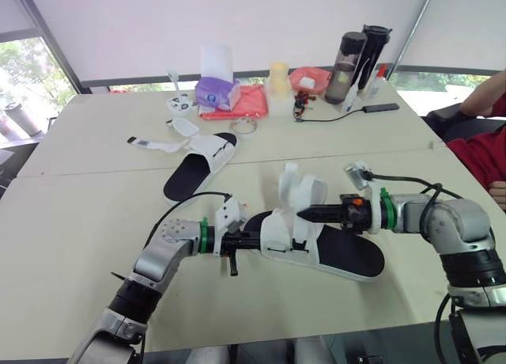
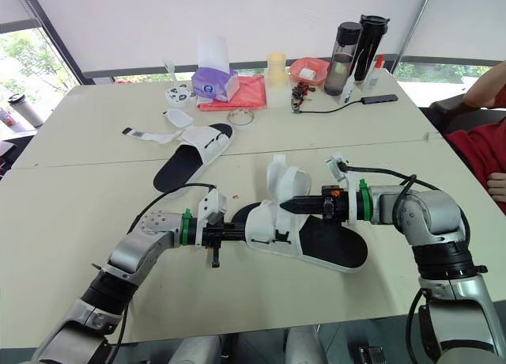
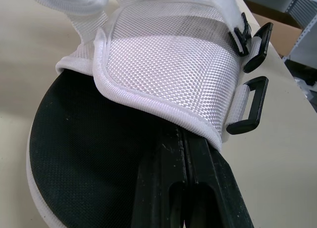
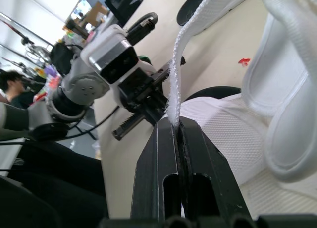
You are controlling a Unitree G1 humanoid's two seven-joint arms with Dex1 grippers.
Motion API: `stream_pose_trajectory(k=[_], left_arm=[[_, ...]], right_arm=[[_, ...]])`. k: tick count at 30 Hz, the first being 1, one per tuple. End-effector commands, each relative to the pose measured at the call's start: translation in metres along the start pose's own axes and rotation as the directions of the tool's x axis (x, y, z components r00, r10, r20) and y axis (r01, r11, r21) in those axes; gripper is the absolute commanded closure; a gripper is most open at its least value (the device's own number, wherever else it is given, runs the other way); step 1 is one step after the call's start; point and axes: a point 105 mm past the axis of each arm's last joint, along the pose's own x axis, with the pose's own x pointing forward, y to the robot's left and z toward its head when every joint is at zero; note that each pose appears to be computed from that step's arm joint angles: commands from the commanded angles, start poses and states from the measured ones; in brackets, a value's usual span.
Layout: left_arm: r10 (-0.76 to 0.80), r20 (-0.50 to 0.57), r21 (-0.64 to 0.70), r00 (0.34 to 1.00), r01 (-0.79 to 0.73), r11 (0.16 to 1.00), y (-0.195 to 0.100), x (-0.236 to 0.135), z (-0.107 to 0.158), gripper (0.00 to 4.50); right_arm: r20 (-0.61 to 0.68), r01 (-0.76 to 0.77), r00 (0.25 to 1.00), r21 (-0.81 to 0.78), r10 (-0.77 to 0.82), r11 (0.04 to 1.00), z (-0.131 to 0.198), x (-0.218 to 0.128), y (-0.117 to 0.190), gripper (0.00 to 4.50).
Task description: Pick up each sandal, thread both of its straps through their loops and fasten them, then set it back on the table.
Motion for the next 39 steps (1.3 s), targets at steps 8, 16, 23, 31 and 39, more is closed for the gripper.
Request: stream_pose_trajectory(k=[8, 16, 23, 31, 39], left_arm=[[-0.007, -0.063, -0.030, 0.998, 0.005, 1.000, -0.005, 0.000, -0.018, 4.50], [-0.003, -0.068, -0.030, 0.998, 0.001, 1.000, -0.005, 0.000, -0.020, 4.50], [-0.001, -0.070, -0.031, 0.998, -0.001, 1.000, -0.006, 0.000, -0.021, 4.50], [0.001, -0.070, -0.031, 0.998, -0.003, 1.000, -0.006, 0.001, -0.021, 4.50], [0.005, -0.069, -0.030, 0.998, -0.007, 1.000, -0.004, 0.001, -0.021, 4.50]], right_arm=[[0.029, -0.049, 0.998, 0.027, 0.048, 0.998, 0.006, 0.002, 0.012, 4.47], [0.043, 0.001, 0.999, 0.051, -0.004, 0.999, 0.003, 0.005, 0.005, 4.47], [0.061, -0.035, 0.998, 0.084, 0.030, 0.996, 0.009, 0.002, 0.012, 4.47], [0.003, -0.009, 1.000, 0.087, 0.009, 0.996, -0.006, 0.003, 0.010, 4.47], [-0.079, 0.091, 0.992, -0.054, -0.095, 0.994, -0.019, 0.004, -0.004, 4.47]])
